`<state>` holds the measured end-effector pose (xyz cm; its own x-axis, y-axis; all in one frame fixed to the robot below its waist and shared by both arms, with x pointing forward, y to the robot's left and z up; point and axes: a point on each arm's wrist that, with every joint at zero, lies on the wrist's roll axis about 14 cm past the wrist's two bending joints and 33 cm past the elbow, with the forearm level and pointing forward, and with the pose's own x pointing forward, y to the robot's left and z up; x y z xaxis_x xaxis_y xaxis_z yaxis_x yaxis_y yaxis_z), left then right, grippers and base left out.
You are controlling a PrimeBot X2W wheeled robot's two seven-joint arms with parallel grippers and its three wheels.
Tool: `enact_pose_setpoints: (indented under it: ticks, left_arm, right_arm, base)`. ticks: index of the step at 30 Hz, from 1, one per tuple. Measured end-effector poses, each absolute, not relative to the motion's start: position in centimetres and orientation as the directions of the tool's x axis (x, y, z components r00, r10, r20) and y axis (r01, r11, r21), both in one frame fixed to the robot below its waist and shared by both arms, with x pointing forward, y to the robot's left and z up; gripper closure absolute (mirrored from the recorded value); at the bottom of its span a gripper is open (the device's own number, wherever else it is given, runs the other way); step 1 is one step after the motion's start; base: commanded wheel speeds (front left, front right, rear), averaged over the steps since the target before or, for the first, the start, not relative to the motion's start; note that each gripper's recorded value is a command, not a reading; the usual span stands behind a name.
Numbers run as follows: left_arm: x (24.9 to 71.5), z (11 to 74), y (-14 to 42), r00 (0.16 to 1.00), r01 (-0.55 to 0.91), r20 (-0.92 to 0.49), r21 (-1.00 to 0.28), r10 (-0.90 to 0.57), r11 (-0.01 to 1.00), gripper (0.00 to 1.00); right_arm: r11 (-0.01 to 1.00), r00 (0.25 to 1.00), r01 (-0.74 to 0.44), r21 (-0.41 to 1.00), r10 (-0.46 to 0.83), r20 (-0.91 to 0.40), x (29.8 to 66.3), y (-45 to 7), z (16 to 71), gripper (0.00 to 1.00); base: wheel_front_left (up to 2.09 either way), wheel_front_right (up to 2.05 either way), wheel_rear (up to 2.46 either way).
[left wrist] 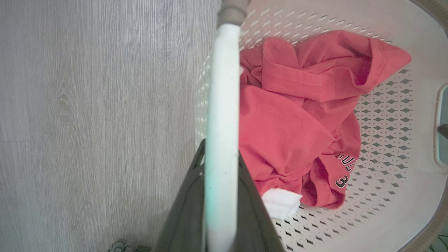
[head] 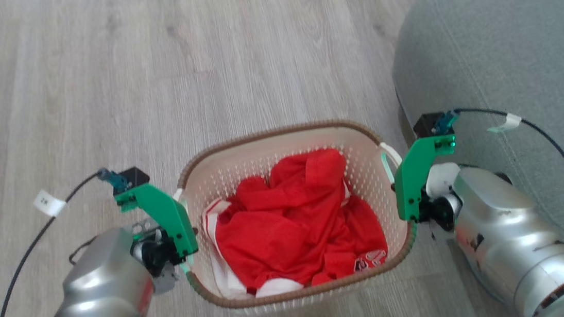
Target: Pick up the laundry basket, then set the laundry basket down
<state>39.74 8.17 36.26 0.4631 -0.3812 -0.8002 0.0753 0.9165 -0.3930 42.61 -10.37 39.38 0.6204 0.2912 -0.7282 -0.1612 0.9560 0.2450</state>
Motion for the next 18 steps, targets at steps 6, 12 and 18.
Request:
enact_pose_setpoints:
  ticks: [6, 12, 18]
  left_arm:
    - [38.7, 36.8, 8.4, 0.466, 0.078, -0.800, -0.389, -0.379, 0.918, 1.00]
    - [38.3, 36.8, 8.4, 0.464, 0.072, -0.800, -0.393, -0.379, 0.917, 1.00]
    - [38.3, 37.1, 8.4, 0.470, 0.072, -0.796, -0.396, -0.382, 0.915, 1.00]
  right_arm:
    - [0.954, 0.619, -0.160, 0.252, 0.296, -0.728, 41.4, -10.2, 39.8, 1.00]
    - [0.954, 0.622, -0.161, 0.254, 0.298, -0.724, 41.3, -10.2, 40.1, 1.00]
    - [0.954, 0.626, -0.165, 0.250, 0.297, -0.721, 41.3, -10.2, 40.3, 1.00]
  base:
    - [0.00, 0.00, 0.00]
    - [0.00, 0.00, 0.00]
    - [0.00, 0.00, 0.00]
